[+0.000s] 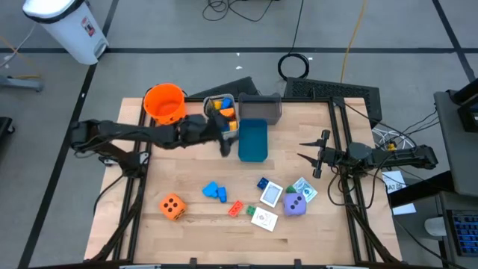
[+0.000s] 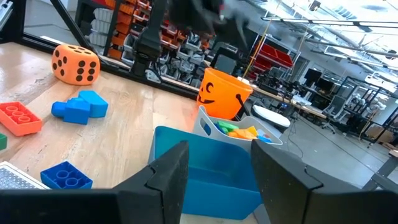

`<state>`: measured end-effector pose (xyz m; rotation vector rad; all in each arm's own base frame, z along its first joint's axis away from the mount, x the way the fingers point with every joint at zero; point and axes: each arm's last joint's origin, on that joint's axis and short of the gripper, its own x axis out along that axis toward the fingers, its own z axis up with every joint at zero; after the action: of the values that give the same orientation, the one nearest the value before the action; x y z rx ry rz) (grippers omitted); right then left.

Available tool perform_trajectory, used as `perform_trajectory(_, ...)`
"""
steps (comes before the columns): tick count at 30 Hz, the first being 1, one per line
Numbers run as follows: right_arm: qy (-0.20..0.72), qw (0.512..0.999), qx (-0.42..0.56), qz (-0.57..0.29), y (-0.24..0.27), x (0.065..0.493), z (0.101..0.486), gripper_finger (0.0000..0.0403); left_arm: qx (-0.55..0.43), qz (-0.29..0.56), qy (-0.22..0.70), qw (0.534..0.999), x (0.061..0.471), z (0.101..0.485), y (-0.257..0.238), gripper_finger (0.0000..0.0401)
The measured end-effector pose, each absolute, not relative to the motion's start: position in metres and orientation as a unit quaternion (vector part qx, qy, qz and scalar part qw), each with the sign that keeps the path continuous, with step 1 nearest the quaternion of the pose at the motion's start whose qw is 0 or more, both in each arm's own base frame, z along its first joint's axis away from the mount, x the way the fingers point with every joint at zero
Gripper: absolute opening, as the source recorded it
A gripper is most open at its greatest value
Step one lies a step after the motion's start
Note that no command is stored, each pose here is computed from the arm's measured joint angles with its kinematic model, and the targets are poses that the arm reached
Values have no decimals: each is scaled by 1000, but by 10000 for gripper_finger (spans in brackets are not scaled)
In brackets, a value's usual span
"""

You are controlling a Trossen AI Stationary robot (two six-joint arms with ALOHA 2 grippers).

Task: Pick & Place Toys
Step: Put the small blue gamepiece into the white bin

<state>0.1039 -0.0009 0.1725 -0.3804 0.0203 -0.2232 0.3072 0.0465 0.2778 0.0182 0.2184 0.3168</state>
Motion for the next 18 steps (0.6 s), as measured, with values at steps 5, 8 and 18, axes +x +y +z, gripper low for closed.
perform_trajectory(5,10,975,-187,-118,-1,104,173,169,49,82,67,993,316,316,1,336)
perform_trajectory(8,10,975,-186,-121,-1,104,173,169,91,51,85,991,318,319,-19,333)
perform_trajectory(18,-42,990,-77,-108,-1,103,180,169,55,126,205,969,269,315,-25,303)
